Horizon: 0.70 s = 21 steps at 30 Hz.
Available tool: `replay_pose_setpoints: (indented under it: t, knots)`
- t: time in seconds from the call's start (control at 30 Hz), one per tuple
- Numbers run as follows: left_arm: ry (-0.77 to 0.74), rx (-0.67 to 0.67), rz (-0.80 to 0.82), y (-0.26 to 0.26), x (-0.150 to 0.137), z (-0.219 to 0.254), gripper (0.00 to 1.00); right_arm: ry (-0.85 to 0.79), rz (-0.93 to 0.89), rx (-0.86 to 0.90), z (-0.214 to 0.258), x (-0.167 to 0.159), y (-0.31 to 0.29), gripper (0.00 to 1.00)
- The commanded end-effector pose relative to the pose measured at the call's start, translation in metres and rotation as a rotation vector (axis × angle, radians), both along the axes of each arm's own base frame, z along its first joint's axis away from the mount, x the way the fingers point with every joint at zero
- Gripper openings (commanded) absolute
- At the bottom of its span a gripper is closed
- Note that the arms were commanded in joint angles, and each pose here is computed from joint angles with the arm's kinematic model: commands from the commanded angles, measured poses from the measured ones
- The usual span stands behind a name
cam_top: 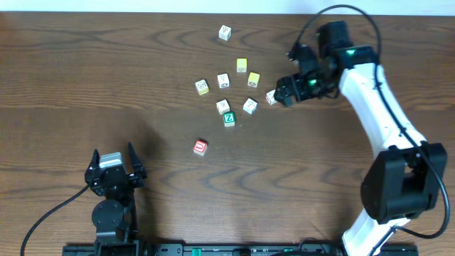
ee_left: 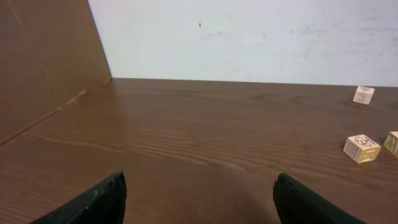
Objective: Lift 4 blocks
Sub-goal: 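Move the right gripper over the white J dog block near the cluster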
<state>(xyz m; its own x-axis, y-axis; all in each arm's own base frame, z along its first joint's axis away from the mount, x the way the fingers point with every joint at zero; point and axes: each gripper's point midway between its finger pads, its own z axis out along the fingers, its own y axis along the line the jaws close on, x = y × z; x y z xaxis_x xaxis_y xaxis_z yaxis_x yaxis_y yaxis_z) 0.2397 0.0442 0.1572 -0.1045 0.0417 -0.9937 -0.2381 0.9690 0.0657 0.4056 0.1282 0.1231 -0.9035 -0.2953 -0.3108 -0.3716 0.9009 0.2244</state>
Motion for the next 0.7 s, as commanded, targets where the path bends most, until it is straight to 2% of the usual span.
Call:
replay_pose_setpoints:
  t: [0.0,0.1,0.2,0.43,0.67]
  knots:
    - [0.056,0.012,0.008,0.002,-0.001,-0.018,0.76,-0.037,-0.095,-0.214,0.003,0.001,-0.016,0.99]
    - [0.056,0.012,0.008,0.002,-0.001,-0.018,0.76,-0.003,-0.052,-0.228,-0.001,-0.013,-0.004,0.99]
    - [0.056,0.012,0.008,0.002,-0.001,-0.018,0.76,-0.015,-0.024,-0.212,-0.002,-0.012,0.009,0.99]
    - [0.056,0.012,0.008,0.002,-0.001,-0.018,0.76,-0.120,-0.001,-0.209,-0.001,0.012,0.020,0.99]
    - [0.056,0.012,0.008,0.002,-0.001,-0.018,0.76,-0.129,0.025,-0.219,-0.033,0.033,0.025,0.99]
